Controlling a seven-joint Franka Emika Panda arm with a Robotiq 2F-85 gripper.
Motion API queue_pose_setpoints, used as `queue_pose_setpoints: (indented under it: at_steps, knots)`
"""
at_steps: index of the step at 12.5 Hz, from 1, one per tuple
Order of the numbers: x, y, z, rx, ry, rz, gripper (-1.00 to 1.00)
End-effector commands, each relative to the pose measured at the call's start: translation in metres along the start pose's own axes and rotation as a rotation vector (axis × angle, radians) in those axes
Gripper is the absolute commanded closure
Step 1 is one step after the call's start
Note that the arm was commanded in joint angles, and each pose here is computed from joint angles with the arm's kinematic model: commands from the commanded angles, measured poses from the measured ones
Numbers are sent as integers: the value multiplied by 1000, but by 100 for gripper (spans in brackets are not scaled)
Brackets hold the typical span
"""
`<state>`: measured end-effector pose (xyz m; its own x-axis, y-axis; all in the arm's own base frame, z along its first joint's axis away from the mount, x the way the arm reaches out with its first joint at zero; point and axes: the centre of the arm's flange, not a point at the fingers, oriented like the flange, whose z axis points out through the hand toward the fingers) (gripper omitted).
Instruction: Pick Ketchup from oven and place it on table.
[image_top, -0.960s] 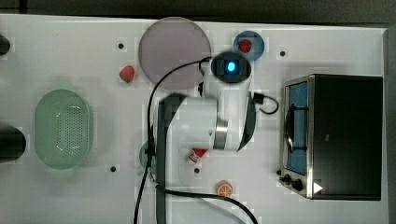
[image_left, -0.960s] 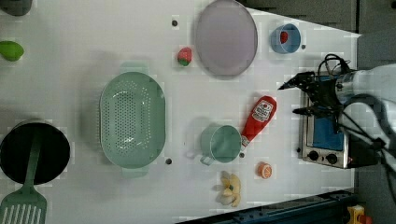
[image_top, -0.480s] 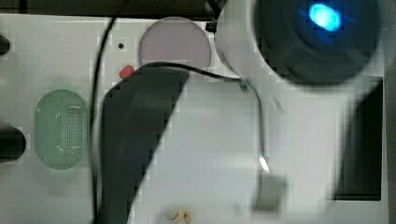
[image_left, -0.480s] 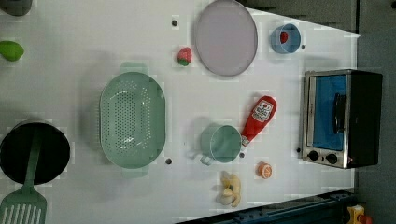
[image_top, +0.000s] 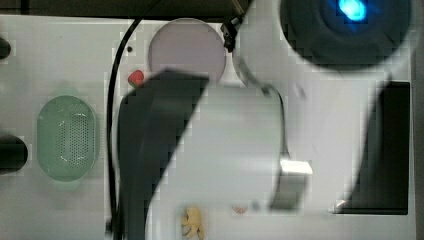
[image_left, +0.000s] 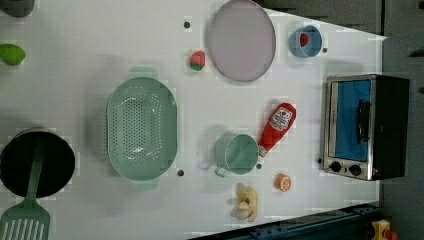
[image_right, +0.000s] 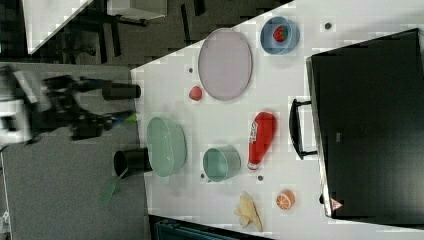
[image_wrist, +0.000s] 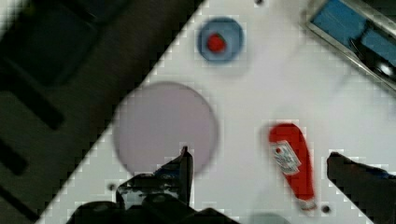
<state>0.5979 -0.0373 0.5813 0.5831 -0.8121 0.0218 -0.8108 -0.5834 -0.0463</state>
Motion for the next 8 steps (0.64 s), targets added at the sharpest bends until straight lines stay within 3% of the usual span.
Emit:
queue_pose_setpoints:
  at_steps: [1, 8]
  knots:
    - [-3, -3, 5, -6, 0, 13, -100]
    - [-2, -5, 12, -16, -5, 13, -100]
